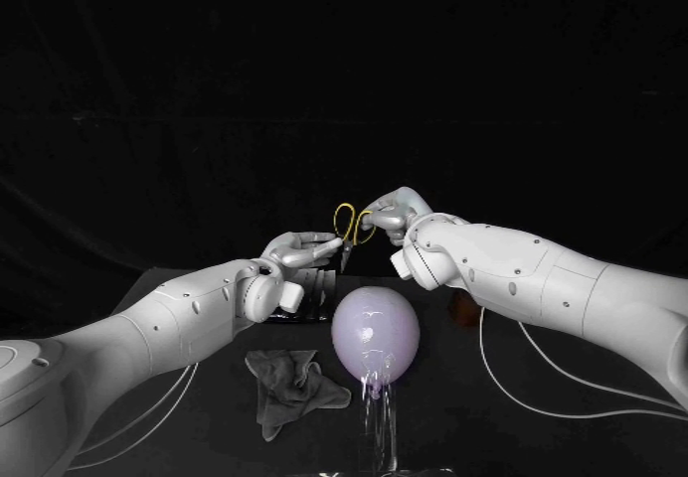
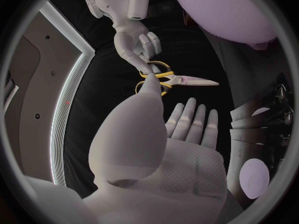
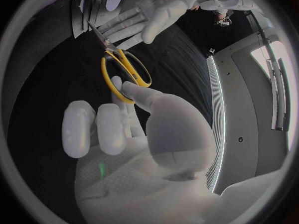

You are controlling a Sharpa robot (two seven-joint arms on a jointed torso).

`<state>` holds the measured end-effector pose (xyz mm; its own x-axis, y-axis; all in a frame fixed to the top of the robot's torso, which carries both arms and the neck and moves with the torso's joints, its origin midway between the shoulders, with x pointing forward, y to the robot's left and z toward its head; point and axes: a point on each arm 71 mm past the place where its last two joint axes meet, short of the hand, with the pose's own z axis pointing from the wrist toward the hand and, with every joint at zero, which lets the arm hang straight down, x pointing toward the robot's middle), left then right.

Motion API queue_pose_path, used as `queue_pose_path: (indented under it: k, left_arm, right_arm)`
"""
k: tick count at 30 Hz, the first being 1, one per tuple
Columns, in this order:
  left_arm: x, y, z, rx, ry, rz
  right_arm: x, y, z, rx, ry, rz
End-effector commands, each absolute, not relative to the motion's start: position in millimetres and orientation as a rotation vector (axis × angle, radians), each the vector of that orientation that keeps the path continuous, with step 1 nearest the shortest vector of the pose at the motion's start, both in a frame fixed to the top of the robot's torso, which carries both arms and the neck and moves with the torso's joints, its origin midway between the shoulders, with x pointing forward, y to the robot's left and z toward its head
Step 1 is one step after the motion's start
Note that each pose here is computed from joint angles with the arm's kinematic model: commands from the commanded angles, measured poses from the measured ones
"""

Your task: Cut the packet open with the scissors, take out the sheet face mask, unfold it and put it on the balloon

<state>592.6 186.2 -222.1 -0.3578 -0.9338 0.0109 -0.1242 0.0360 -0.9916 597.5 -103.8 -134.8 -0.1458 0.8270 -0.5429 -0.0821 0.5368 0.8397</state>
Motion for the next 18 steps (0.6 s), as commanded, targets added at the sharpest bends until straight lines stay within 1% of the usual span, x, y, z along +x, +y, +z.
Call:
queue_pose_path:
  k: [1,11,18]
  left_arm:
    - [591.5,177.3,-223.8,-1.071,1.667,-1.428]
    - [592.7,168.3,-223.0,-1.04,1.661,-1.459]
    - [592.9,167.5,-221.5,-1.021,1.644,-1.468]
  right_arm:
    - [595,-98,-132,0.66,1.496,0.938]
    - [589,-88,-133,0.649,1.516,0.972]
    - [588,-86,-132,0.641,1.521,0.975]
